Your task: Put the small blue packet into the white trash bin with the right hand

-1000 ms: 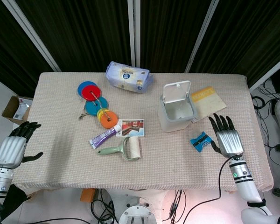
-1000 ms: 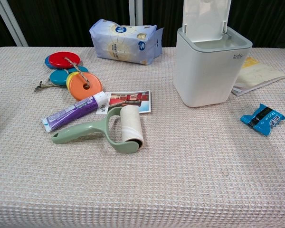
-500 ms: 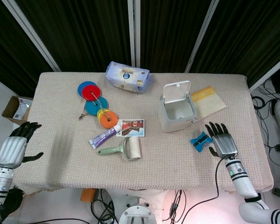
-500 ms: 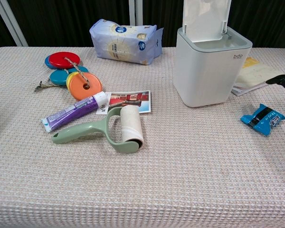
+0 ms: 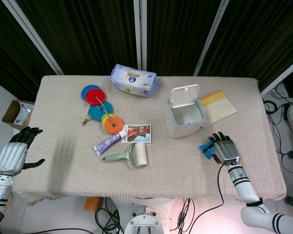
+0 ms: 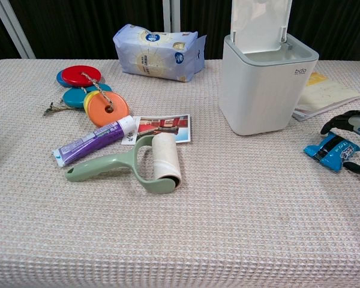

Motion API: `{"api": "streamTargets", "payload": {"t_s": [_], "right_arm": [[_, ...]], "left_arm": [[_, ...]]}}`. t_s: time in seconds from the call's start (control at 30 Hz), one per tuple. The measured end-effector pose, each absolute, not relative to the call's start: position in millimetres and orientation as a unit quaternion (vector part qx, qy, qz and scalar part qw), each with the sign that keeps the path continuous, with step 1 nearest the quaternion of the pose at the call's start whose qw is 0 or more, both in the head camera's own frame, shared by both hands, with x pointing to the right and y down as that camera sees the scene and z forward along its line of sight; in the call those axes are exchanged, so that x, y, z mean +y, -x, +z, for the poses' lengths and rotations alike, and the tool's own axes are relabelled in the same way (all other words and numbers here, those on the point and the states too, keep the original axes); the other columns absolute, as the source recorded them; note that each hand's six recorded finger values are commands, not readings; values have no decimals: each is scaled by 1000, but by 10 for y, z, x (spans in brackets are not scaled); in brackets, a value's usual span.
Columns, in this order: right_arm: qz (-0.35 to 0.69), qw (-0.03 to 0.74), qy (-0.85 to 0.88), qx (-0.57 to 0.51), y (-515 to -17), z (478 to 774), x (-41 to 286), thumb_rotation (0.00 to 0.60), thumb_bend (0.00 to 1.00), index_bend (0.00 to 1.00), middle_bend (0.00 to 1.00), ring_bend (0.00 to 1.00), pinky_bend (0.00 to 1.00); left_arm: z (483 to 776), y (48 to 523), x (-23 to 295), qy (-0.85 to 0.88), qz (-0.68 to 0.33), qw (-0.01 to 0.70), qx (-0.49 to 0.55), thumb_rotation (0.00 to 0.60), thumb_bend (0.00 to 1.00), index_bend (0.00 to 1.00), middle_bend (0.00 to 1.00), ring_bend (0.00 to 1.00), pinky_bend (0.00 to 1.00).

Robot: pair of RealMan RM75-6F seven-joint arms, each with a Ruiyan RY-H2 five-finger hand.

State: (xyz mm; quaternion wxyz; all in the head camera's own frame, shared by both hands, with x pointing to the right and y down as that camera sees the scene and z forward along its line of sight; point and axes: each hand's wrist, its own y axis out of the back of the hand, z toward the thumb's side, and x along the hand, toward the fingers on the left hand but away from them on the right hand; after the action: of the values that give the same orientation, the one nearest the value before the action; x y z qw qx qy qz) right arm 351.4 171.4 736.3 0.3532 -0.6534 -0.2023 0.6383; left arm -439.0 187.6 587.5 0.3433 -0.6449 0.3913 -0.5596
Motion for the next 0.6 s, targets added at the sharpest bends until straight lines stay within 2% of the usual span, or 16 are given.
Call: {"api": "streamTargets", "payload": {"t_s": [0.13,0.33,0.43,0.6], "right_arm": [[640,356,653,-195,-3506,7387,1727,600,320,367,313,173,314],[635,369,647,-204,-3501,7367,1717,600,342,551,416,274,408],[633,372,646,-210,-3511,7337,1705,600,345,591,439,297,428],[622,384,640,-235,-3538,7171,1643,600,344,600,444,303,428]], "left_arm": [[5874,4387,1875,646,-558,344,391,600,25,181,138,85,226],[5883,4384,1879,646,-559,343,389,600,25,181,138,85,226],[5882,4384,1880,646,-560,344,389,600,25,181,137,85,226],[5877,4386,1879,645,-560,344,390,600,25,181,137,85,226]]}}
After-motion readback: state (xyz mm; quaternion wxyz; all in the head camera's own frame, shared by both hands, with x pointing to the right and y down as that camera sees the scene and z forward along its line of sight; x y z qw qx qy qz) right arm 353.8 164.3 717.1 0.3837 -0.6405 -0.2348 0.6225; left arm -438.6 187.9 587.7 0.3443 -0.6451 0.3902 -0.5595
